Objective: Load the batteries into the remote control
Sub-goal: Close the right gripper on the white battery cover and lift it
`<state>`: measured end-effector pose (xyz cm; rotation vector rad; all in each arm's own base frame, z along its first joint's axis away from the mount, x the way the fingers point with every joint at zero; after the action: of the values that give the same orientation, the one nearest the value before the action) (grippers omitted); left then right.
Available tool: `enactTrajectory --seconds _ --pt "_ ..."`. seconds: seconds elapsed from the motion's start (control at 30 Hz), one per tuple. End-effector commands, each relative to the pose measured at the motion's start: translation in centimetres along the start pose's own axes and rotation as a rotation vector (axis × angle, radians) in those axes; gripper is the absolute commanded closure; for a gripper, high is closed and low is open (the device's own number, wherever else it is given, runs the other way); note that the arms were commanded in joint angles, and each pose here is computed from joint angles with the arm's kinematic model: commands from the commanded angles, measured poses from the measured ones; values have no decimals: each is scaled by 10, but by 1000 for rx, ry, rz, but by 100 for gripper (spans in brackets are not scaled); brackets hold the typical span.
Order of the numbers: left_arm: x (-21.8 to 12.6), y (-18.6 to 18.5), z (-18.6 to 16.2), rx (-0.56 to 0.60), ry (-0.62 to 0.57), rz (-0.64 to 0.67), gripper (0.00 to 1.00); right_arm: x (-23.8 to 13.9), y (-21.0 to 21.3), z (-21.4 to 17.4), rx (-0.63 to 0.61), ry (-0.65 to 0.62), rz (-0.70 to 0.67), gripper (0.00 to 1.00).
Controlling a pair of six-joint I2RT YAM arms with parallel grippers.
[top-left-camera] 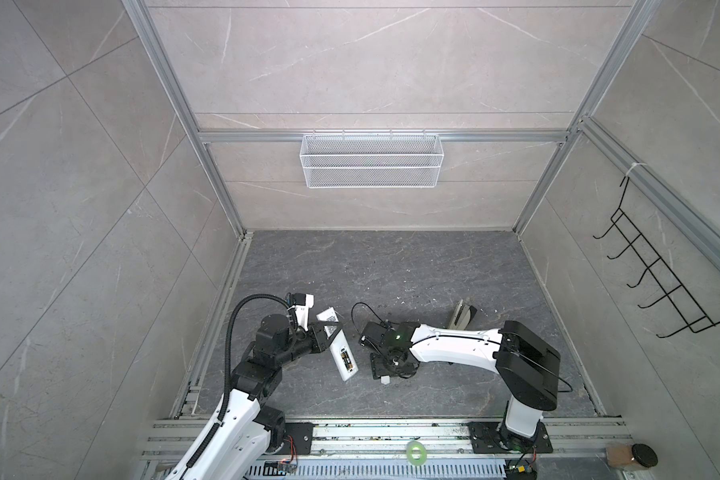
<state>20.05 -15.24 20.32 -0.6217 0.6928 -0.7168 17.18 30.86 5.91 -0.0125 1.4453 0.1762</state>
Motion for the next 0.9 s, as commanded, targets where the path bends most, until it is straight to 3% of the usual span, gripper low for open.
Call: enactTrajectory --seconds 0.0,0.1,0.17,0.27,0.87 --pt "-3 -7 6 48 -29 -30 100 4 1 5 -21 -1 -30 29" --pt "-3 -6 6 47 -27 -29 100 9 5 6 -20 1 -27 32" --pt "-2 -6 6 47 -30 -29 100 11 7 8 -19 0 -26 43" --pt "-2 -7 6 47 -28 -35 100 13 9 11 -17 -6 -29 49" --pt "3 -5 7 41 -23 -42 100 23 1 18 -16 -15 -86 58"
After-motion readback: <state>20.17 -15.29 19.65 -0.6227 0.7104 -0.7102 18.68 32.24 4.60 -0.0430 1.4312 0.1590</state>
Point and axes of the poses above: each gripper's point midway between its finger pads, its own x axis out along the fingers, its own y axis along the line the jaws close on, z = x × y, the point moved 3 cm from there along -x, back along the fingers, and after that the axes turned 3 degrees about x, right-handed, at the moved point
